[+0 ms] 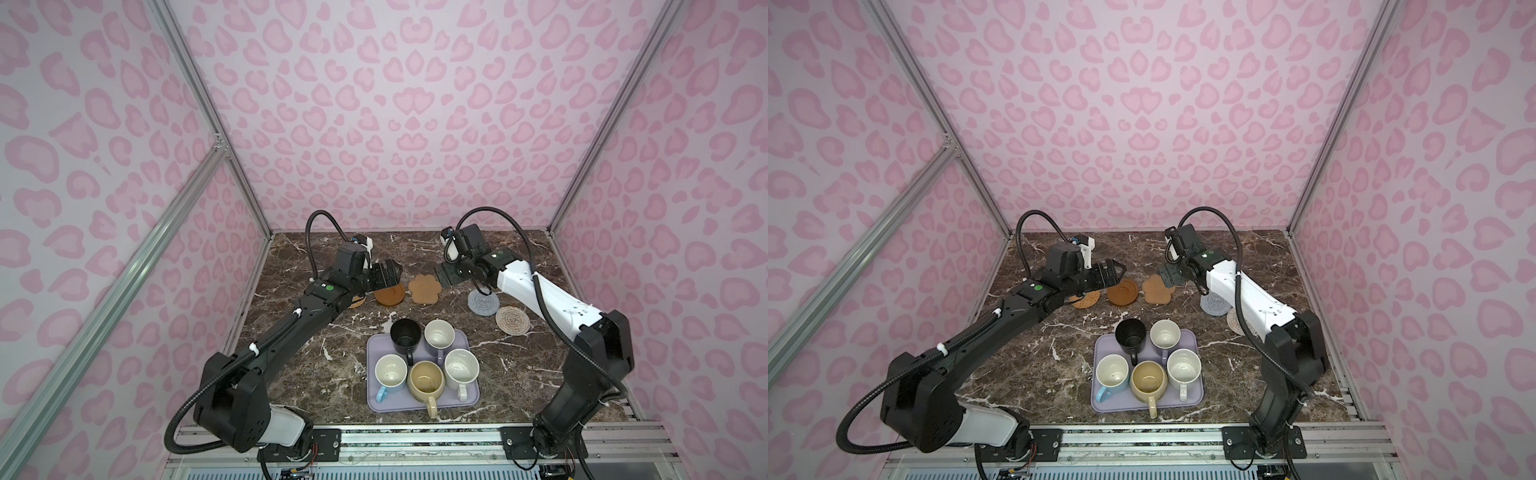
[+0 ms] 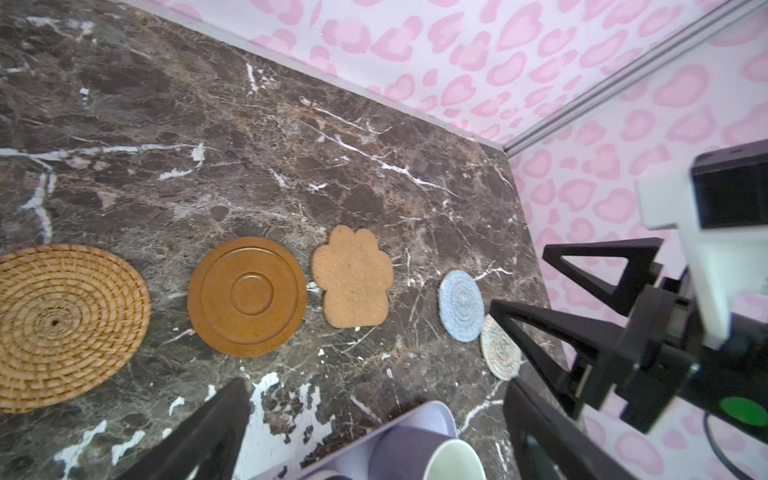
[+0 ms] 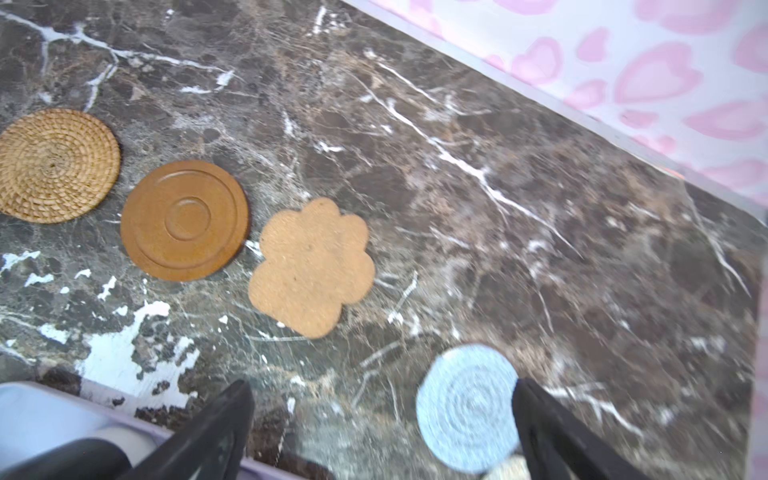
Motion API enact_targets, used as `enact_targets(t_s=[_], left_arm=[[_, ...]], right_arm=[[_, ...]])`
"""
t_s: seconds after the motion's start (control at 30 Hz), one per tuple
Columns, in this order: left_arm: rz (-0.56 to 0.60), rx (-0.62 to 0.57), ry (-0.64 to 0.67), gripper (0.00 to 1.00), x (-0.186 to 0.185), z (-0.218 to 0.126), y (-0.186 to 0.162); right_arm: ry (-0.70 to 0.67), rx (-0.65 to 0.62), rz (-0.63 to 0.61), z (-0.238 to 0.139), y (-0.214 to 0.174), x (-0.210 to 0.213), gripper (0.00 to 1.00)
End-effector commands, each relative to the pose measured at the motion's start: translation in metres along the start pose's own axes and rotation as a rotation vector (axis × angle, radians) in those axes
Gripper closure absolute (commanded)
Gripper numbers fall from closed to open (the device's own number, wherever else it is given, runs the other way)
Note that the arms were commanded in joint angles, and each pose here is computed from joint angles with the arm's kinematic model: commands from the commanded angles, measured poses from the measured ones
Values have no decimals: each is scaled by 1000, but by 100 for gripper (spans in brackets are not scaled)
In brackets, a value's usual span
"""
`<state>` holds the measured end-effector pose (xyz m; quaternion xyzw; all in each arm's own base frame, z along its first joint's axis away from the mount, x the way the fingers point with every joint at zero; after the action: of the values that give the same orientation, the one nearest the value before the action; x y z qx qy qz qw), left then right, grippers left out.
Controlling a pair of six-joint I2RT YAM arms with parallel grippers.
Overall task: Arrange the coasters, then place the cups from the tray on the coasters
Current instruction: 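Lift the right gripper off the paw coaster and move it over the light-blue woven coaster, then press the right gripper on the light-blue coaster and slide it toward the paw coaster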
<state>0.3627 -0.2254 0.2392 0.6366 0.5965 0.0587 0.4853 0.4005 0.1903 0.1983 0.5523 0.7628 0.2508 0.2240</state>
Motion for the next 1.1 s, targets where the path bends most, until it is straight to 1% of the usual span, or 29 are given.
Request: enact_targets(t_s=[0.0, 0.13, 0.27, 0.33, 0.47, 0.57, 0.8, 0.9, 0.97, 1.0, 1.07], left_arm=[[6, -3, -35, 3, -14, -16, -2], [9, 6, -86, 3, -35, -27, -7], [27, 4, -131, 3, -52, -30, -11], [32, 10, -132, 3, -56, -27, -13], [61, 34, -81, 3, -59, -17, -14], [76, 45, -95, 3, -68, -10, -14], [82, 67, -116, 3, -78, 16, -13], [98, 77, -68, 3, -76, 25, -13], [109, 104, -51, 3, -73, 33, -20], [109, 91, -71, 3, -80, 33, -11], [107, 102, -79, 3, -82, 40, -13]], right_arm=[[-48, -24, 66, -8, -13, -10, 1], [-99, -14, 136, -21, -31, -24, 1], [-178, -29, 210, -22, -43, -43, 1], [-150, -12, 246, -17, -48, -48, 1], [-131, -2, 324, -7, -55, -62, 1], [-131, 2, 378, 1, -61, -74, 1], [-128, 45, 507, 27, -82, -98, 10], [-137, 72, 540, 39, -91, -107, 12], [-142, 88, 567, 47, -99, -113, 14], [-147, 95, 580, 51, -101, -117, 16], [-162, 115, 595, 59, -108, -123, 21]])
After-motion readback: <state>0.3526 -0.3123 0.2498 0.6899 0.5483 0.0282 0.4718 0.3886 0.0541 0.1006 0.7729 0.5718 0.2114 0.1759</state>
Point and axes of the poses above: each gripper's point midway between its finger pads, its own z axis out along the fingers, its own x axis along the line the jaws close on, y = z × x, the point moved 1 cm from there along -z, back along the fingers, and after that the axes turned 6 degrees about z, right-handed, at the moved point
